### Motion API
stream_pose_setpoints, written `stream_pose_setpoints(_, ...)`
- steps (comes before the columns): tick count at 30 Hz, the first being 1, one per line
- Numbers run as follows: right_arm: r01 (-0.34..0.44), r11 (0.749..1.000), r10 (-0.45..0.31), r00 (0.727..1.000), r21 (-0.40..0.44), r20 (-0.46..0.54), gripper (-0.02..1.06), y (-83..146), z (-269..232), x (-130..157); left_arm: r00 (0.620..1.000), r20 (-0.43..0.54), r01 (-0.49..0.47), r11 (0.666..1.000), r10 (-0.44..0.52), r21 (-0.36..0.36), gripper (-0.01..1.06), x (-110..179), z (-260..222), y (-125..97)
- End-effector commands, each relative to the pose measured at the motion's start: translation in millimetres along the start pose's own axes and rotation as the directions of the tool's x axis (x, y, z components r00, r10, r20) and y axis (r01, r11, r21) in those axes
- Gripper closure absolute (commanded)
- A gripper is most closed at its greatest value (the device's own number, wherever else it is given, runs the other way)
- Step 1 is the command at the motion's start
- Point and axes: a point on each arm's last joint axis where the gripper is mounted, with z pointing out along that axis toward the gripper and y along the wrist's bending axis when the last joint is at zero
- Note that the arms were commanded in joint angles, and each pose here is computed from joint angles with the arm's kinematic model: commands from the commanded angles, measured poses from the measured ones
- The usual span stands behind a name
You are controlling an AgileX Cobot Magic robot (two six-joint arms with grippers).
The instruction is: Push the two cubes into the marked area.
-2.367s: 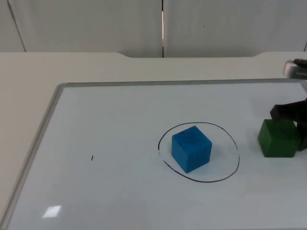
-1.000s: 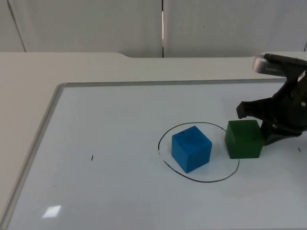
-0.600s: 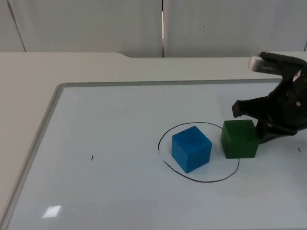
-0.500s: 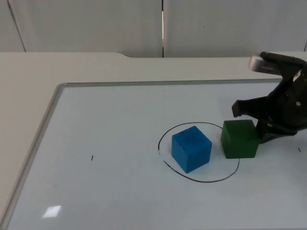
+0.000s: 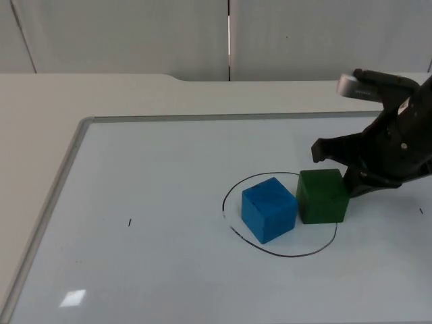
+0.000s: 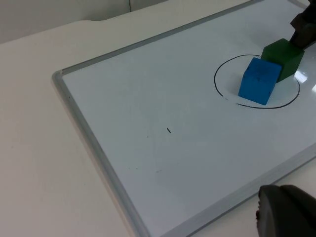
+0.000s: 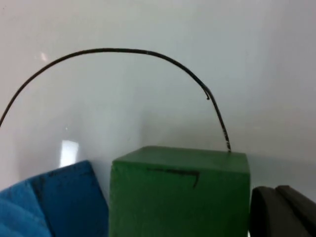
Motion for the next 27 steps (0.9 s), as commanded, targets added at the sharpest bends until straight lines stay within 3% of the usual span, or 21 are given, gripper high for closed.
stream_pose_setpoints(1, -0.002, 1.000, 0.002, 1.000, -0.007, 0.020, 1.04, 3.1, -2.2, -2.2, 1.000, -0.001, -0.002, 1.000, 0.002, -0.002, 1.05, 0.9, 0.8, 0.1)
stream_pose_setpoints(27, -0.039, 0.999, 0.040, 0.999, -0.021, 0.013, 1.04, 4.4, -2.2, -1.6, 1.000, -0.001, -0.002, 1.000, 0.002, -0.002, 1.05, 0.9, 0.8, 0.1)
